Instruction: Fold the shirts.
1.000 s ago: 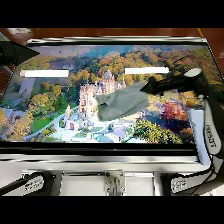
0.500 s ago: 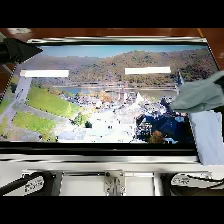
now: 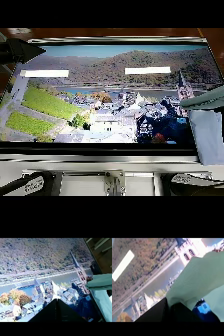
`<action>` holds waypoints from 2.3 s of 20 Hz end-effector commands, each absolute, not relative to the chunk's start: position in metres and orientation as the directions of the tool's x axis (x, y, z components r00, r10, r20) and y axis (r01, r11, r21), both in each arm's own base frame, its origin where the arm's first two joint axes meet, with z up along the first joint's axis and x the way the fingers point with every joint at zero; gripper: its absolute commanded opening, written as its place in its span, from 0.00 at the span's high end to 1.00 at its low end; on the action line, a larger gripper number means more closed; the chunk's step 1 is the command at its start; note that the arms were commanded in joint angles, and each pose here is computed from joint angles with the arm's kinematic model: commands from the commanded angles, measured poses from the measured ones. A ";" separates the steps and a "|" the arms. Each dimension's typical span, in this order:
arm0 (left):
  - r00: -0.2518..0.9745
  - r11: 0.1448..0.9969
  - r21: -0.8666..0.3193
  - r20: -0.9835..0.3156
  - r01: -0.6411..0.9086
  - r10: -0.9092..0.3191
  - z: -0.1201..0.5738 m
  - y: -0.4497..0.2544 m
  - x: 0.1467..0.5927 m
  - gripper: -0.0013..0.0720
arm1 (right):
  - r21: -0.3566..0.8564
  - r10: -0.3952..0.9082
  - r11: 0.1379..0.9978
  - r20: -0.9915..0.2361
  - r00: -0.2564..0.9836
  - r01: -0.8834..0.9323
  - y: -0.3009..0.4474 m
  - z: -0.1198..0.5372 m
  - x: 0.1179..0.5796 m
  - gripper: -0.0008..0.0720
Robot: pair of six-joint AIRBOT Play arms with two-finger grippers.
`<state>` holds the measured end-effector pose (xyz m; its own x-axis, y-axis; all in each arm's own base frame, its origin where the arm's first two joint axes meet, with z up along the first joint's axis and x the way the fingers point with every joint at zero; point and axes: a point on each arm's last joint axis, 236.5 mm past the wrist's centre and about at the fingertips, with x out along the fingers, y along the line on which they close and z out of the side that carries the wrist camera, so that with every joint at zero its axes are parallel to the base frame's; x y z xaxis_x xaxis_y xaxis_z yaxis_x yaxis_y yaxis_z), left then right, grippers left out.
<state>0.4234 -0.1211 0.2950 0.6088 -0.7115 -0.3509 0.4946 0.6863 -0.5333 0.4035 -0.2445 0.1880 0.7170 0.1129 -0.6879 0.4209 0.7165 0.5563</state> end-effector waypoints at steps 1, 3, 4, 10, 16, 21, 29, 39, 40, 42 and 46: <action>0.607 0.685 -0.534 -0.352 0.495 -0.712 0.295 -0.122 0.423 0.93 | 0.538 0.047 0.750 -0.622 0.782 0.384 -0.262 0.204 0.417 0.91; 0.599 0.682 -0.536 -0.357 0.497 -0.717 0.293 -0.123 0.421 0.93 | 0.508 0.065 0.777 -0.652 0.755 0.372 -0.256 0.199 0.409 0.91; 0.584 0.677 -0.539 -0.366 0.501 -0.724 0.291 -0.124 0.418 0.93 | 0.485 0.076 0.785 -0.693 0.717 0.386 -0.254 0.190 0.400 0.91; 0.563 0.670 -0.542 -0.380 0.508 -0.734 0.288 -0.127 0.413 0.93 | 0.267 0.065 0.776 -0.935 0.348 0.571 -0.258 0.133 0.310 0.90; 0.563 0.670 -0.542 -0.380 0.508 -0.734 0.288 -0.127 0.413 0.93 | 0.032 -0.006 0.656 -0.999 0.047 0.754 -0.274 0.117 0.221 0.90; 0.551 0.666 -0.544 -0.387 0.511 -0.739 0.286 -0.128 0.410 0.93 | -0.003 0.110 0.549 -0.991 -0.075 0.836 -0.258 0.065 0.150 0.90; 0.553 0.666 -0.544 -0.386 0.510 -0.738 0.287 -0.128 0.411 0.93 | -0.008 0.148 0.528 -0.984 -0.101 0.849 -0.242 -0.024 0.129 0.65; 0.577 0.883 -0.392 -0.670 0.259 -0.467 0.202 -0.112 0.442 0.94 | 0.286 -0.231 0.727 -0.754 0.615 0.624 -0.287 0.181 0.318 0.13; 0.543 0.943 -0.260 -0.771 0.207 -0.332 0.172 -0.106 0.441 0.93 | 0.268 -0.216 0.793 -0.716 0.664 0.547 -0.256 0.200 0.343 0.13; 0.404 0.969 0.008 -0.910 0.247 -0.096 0.119 -0.106 0.419 0.93 | 0.193 -0.115 0.902 -0.755 0.645 0.387 -0.183 0.195 0.374 0.13; 0.290 0.927 0.029 -0.953 0.375 -0.088 0.078 -0.156 0.405 0.07 | 0.143 0.057 0.953 -0.950 0.306 0.267 -0.083 0.099 0.368 0.06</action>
